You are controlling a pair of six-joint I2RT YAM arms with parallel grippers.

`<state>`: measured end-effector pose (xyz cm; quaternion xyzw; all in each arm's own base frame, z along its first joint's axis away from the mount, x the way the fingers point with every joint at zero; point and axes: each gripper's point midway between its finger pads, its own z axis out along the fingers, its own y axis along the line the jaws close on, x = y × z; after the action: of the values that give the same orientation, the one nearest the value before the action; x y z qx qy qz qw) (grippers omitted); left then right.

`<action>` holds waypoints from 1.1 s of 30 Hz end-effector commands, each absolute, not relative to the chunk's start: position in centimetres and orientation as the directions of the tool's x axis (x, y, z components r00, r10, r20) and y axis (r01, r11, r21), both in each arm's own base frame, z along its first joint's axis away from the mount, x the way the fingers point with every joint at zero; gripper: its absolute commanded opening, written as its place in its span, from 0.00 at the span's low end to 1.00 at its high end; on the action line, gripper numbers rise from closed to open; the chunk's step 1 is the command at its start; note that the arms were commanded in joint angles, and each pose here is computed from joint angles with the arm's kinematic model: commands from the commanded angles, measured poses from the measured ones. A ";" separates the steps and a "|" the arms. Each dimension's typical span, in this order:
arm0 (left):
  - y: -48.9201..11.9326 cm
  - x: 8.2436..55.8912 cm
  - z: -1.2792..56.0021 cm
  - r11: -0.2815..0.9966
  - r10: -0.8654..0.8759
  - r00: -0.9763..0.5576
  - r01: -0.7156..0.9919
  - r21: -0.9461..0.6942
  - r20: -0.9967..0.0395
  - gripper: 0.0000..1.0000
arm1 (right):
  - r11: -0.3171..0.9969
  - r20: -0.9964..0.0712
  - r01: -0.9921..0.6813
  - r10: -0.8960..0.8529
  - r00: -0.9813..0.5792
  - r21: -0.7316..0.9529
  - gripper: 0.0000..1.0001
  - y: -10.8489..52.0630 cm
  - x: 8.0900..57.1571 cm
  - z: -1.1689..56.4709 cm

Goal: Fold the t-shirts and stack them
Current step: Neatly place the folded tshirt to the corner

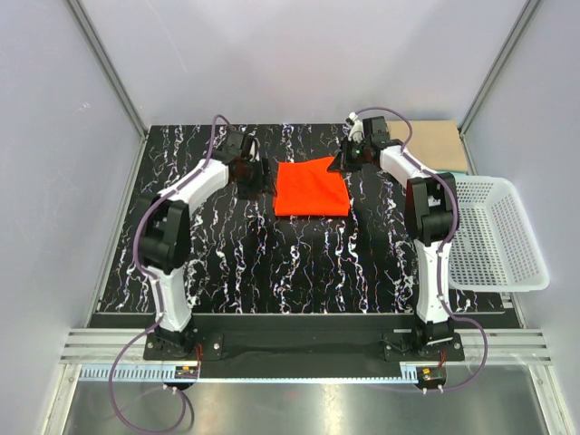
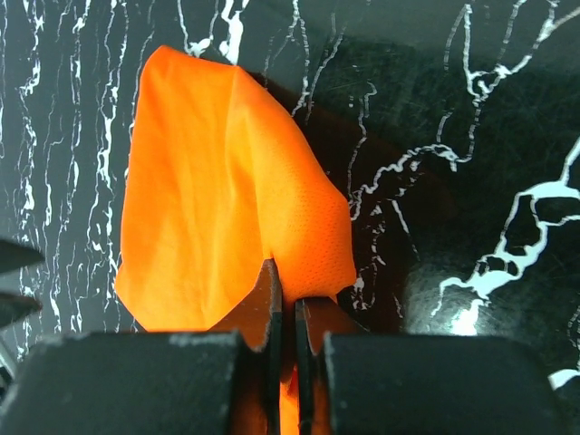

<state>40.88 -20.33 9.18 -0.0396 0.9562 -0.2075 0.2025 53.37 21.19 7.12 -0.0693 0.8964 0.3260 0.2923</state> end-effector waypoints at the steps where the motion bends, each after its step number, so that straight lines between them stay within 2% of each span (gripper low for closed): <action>1: -21.6 44.8 10.4 0.897 -0.166 -0.888 0.045 -0.439 -0.430 0.65 | 0.767 -0.570 -0.311 0.086 -0.817 0.561 0.00 20.5 54.0 8.3; 5: -20.0 45.9 9.7 0.940 -0.153 -0.884 0.008 -0.341 -0.443 0.64 | 0.795 -0.607 -0.306 0.096 -0.789 0.524 0.00 19.8 53.7 10.0; 10: -19.0 45.9 11.0 0.941 -0.174 -0.855 0.002 -0.339 -0.488 0.64 | 0.848 -0.673 -0.320 0.056 -0.738 0.422 0.00 19.1 53.5 11.8; 16: -17.6 45.6 12.1 0.949 -0.159 -0.858 0.003 -0.314 -0.488 0.64 | 0.874 -0.718 -0.324 0.040 -0.694 0.362 0.00 18.2 53.8 13.3; 20: -17.3 44.5 14.3 0.951 -0.123 -0.852 0.045 -0.305 -0.509 0.64 | 0.912 -0.725 -0.319 -0.034 -0.688 0.259 0.00 16.6 55.2 12.5; 27: -18.2 40.3 18.5 0.920 -0.083 -0.830 0.149 -0.363 -0.551 0.64 | 0.938 -0.761 -0.322 -0.115 -0.638 0.129 0.00 13.8 57.4 14.6; 33: -18.9 37.7 18.9 0.890 -0.081 -0.829 0.190 -0.415 -0.553 0.65 | 0.948 -0.763 -0.314 -0.165 -0.625 0.053 0.00 11.9 58.2 15.3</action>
<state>38.21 -17.89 18.10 0.0087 0.9373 -0.2025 0.2836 57.18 13.67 14.32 -0.1185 0.8997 0.1294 0.3997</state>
